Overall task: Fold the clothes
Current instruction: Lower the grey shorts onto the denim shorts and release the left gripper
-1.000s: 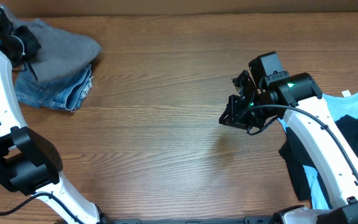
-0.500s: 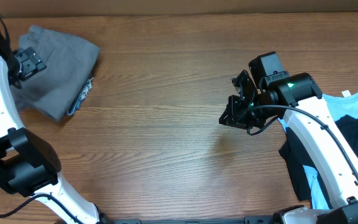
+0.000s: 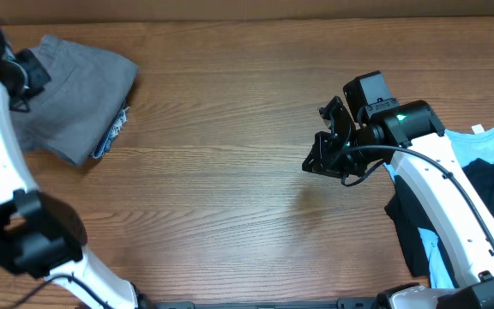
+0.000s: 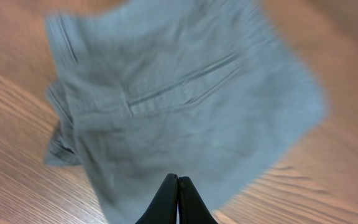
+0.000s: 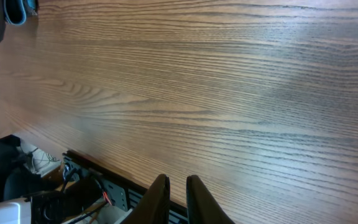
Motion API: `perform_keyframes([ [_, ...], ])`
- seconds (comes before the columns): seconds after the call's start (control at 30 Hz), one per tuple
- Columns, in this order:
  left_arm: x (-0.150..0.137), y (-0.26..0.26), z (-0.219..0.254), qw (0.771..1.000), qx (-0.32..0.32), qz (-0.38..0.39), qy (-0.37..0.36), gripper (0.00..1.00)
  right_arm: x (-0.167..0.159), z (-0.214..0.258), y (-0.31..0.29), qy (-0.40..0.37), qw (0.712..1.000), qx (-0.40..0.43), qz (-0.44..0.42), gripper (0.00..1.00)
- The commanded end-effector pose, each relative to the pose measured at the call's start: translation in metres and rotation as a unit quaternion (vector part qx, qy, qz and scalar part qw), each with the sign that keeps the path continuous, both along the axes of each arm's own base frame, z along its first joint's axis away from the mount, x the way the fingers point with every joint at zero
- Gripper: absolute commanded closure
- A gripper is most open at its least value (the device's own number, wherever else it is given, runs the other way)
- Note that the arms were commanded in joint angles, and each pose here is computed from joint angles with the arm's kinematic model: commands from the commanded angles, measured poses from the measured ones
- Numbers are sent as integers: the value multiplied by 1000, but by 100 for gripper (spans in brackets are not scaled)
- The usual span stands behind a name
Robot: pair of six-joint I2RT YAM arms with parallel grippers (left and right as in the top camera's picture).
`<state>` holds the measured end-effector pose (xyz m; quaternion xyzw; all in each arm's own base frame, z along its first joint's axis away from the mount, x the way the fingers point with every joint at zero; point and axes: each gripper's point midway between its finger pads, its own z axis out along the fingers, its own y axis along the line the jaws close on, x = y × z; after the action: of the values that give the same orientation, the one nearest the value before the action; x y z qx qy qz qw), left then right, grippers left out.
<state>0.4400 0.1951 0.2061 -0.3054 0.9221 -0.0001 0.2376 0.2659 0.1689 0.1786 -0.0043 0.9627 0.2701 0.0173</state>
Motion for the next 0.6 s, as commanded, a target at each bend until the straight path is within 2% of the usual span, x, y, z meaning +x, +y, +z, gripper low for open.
perform_keyframes([
  [0.0,-13,24,-93,992,-12,65,109,96,0,3,0,-5,1000,-1,5,86],
  [0.1,-4,18,-145,988,-72,57,125,96,-1,3,0,-3,1000,-1,5,86],
  [0.27,17,-33,-202,969,-216,9,120,93,-1,3,0,-4,1000,-1,5,86],
  [0.37,31,-53,-221,965,-237,5,115,84,-1,3,0,-4,1000,-1,5,86],
  [0.57,72,-92,-211,959,-276,-17,54,82,0,4,0,-6,1000,0,5,87],
])
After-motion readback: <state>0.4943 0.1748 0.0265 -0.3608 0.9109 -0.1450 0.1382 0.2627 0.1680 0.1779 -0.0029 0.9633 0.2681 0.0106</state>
